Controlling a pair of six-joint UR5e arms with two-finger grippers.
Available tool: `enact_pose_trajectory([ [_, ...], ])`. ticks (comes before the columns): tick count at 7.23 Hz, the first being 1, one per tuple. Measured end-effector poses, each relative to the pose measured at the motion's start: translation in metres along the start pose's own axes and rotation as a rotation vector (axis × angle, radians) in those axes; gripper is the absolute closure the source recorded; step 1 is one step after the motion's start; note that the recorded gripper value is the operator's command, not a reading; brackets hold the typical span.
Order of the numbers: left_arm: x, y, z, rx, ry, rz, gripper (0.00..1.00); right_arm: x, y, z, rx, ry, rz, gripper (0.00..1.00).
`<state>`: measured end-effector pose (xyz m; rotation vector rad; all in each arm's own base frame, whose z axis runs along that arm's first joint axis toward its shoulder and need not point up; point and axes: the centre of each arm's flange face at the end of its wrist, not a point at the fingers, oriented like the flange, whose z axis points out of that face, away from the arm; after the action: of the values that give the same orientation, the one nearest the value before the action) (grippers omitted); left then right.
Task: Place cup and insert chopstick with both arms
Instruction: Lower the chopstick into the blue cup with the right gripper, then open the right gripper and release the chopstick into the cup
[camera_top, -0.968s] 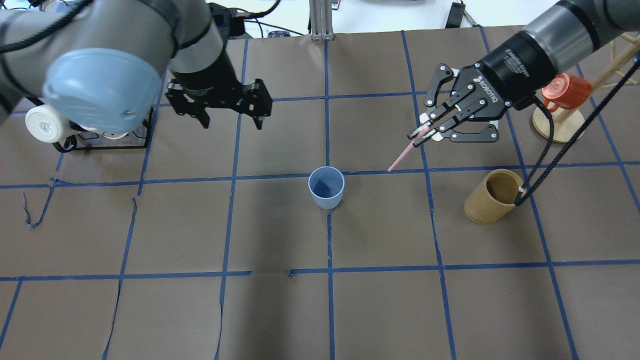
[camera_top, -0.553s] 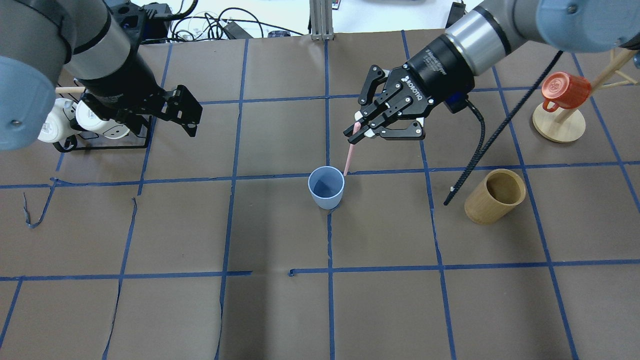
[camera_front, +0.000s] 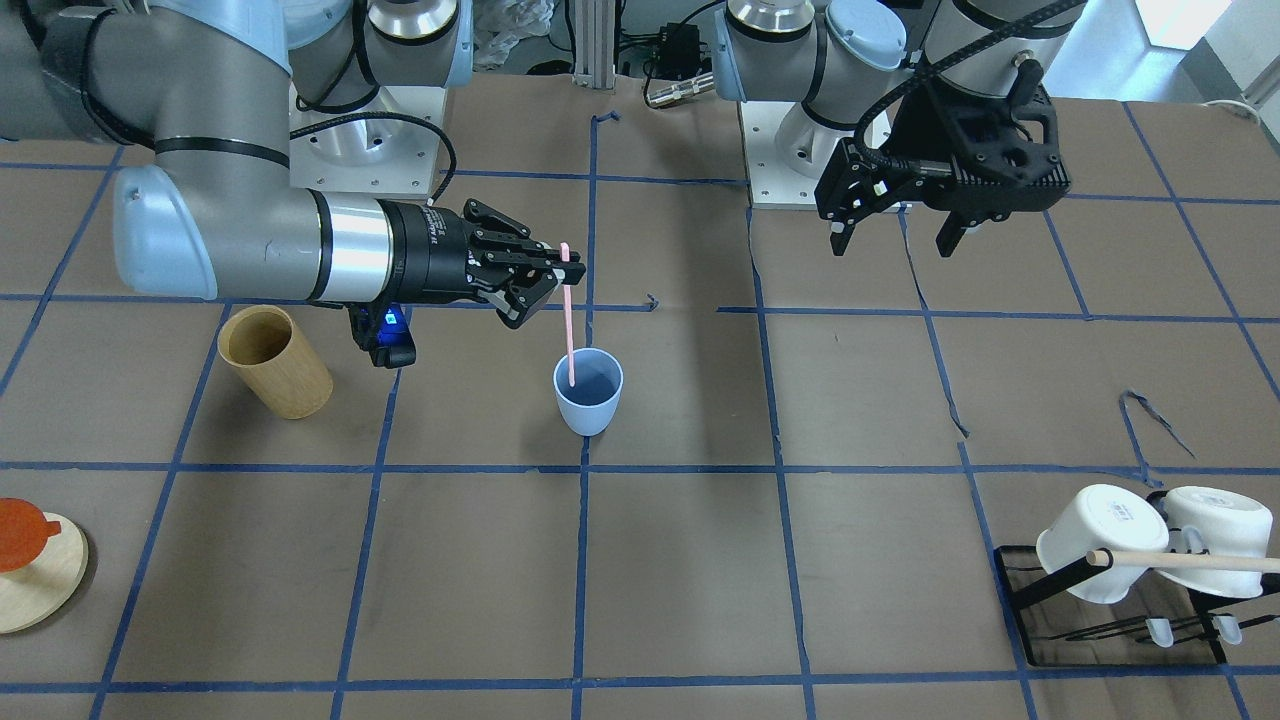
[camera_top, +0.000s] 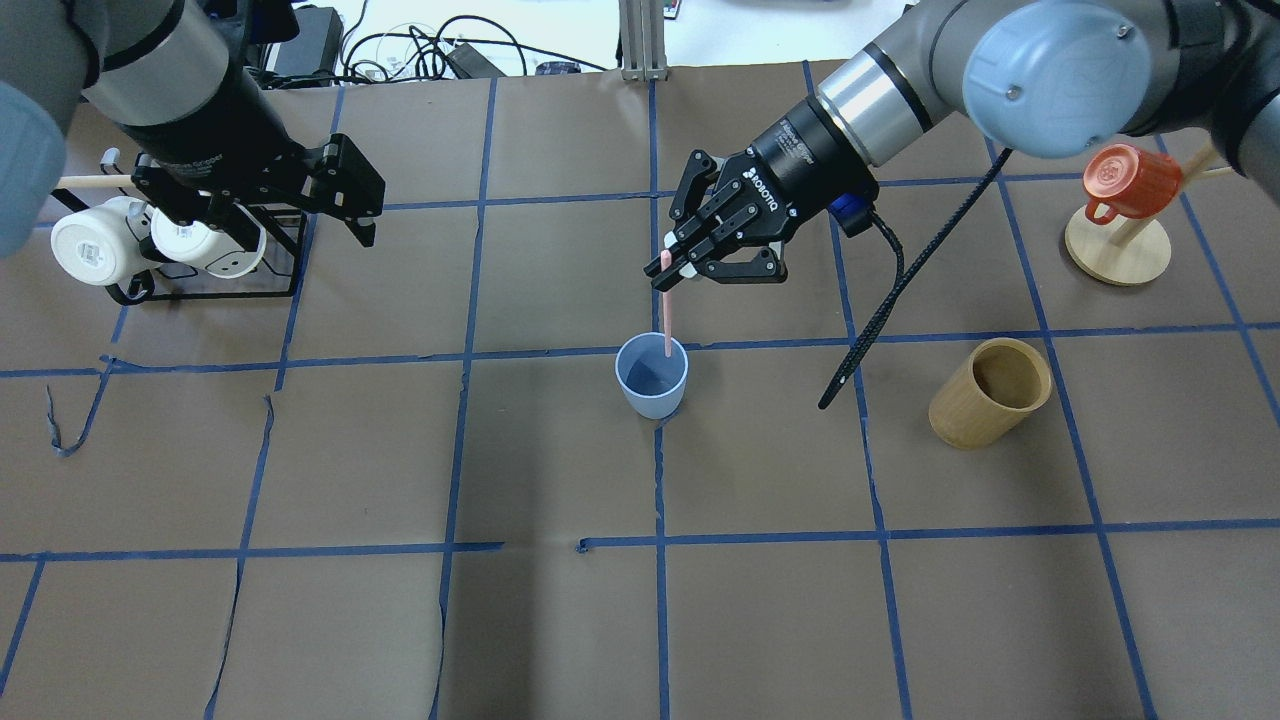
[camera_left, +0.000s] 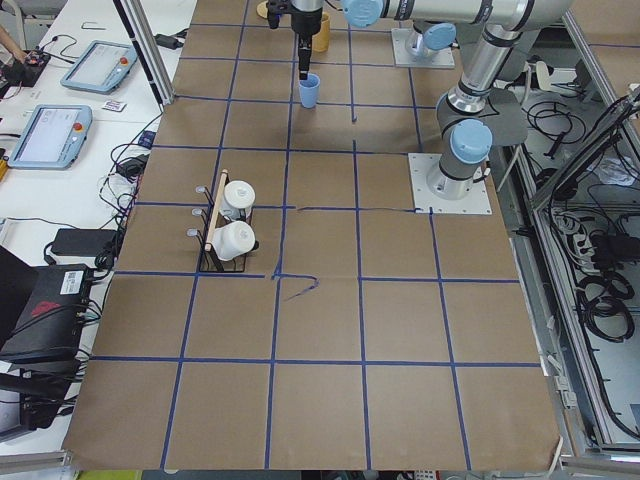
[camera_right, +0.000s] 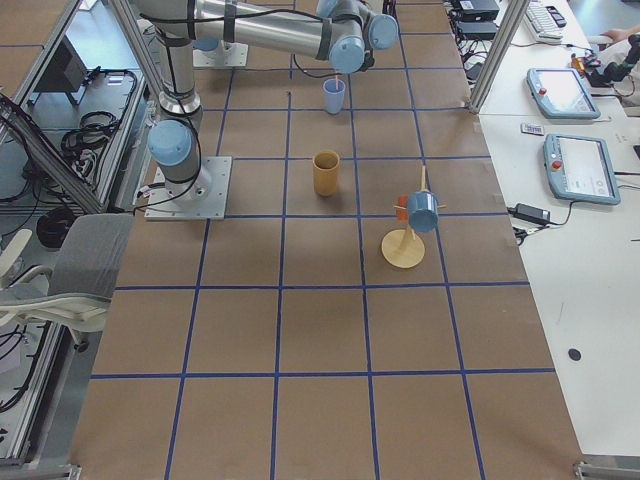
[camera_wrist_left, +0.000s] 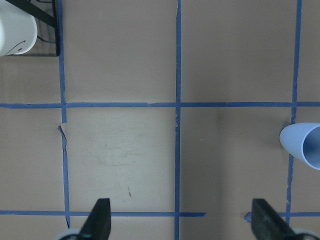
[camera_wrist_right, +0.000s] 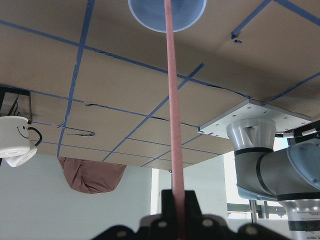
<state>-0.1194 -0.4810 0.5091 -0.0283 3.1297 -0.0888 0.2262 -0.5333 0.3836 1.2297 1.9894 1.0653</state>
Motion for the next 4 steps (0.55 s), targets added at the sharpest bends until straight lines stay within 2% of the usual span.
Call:
enact_pose_trajectory([
  [2,-0.001,0.001,0.002,-0.006,0.0,-0.003,0.0,-0.002,-0.001,0.002,-0.022,-0.012,0.006,0.83],
  [3,-0.001,0.001,0.002,-0.007,0.0,-0.002,0.0,-0.002,-0.006,0.006,-0.028,-0.008,0.016,0.33],
  [4,0.0,0.001,0.002,-0.007,0.001,-0.002,0.0,0.0,-0.01,0.009,-0.032,-0.003,0.024,0.0],
])
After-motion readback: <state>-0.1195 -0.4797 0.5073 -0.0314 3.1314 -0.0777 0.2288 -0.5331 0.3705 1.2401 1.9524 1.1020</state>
